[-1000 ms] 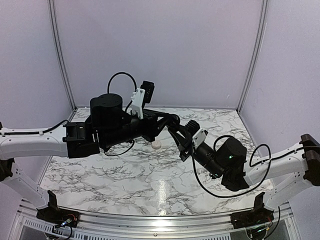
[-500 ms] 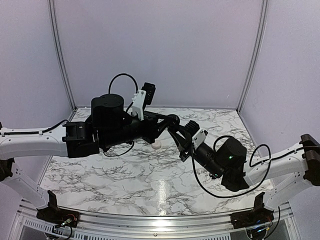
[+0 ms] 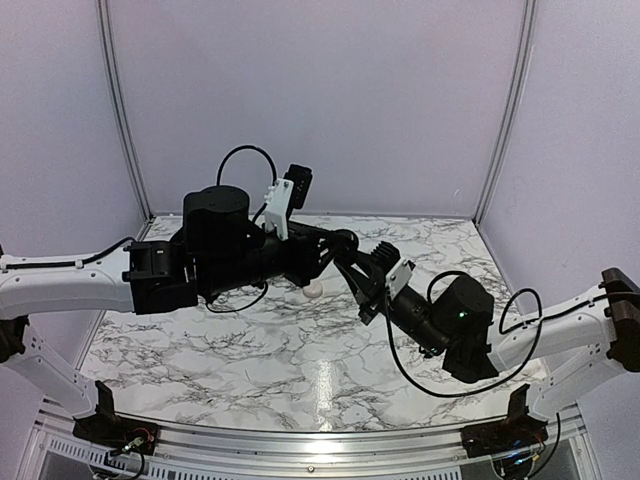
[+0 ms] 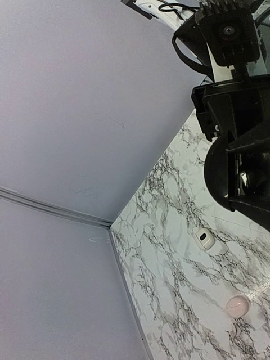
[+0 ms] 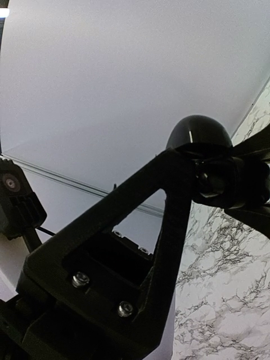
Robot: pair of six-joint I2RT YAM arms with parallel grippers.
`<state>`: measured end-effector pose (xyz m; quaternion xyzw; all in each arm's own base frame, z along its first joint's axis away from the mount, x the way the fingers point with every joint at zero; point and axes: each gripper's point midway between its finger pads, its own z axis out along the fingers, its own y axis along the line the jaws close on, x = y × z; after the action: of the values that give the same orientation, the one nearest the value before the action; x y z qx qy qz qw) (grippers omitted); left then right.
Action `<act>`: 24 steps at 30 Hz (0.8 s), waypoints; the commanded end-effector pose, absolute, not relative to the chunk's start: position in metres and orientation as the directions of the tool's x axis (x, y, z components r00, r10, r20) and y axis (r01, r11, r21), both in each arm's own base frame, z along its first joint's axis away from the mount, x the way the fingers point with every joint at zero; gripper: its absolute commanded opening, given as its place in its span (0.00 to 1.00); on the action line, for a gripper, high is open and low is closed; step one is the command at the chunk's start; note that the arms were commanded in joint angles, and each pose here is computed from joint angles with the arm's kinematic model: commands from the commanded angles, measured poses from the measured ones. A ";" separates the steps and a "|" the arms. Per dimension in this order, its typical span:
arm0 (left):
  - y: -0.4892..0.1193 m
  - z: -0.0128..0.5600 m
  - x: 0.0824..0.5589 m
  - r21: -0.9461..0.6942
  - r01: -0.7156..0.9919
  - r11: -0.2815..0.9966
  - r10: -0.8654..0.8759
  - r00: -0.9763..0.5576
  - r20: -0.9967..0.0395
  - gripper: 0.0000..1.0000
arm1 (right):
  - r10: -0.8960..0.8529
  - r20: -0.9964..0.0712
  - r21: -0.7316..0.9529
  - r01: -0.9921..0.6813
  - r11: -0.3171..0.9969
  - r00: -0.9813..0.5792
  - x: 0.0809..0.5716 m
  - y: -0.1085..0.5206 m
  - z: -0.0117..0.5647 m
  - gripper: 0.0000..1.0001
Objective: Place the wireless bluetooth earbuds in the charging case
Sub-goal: Insert the left earbud into the left side groove of the charging case.
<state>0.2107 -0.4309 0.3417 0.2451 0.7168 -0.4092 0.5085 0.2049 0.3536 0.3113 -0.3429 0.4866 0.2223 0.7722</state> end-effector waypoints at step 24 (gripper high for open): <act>-0.386 0.395 0.198 -0.260 0.792 0.552 -0.121 -0.232 -0.965 0.59 | 0.184 -0.931 -0.154 -0.797 0.583 0.314 0.188 0.356 0.320 0.00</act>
<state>0.2045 -0.4116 0.3646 0.2582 0.7006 -0.3955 0.5349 0.1952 0.3562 0.3117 -0.3209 0.4922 0.2973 0.7526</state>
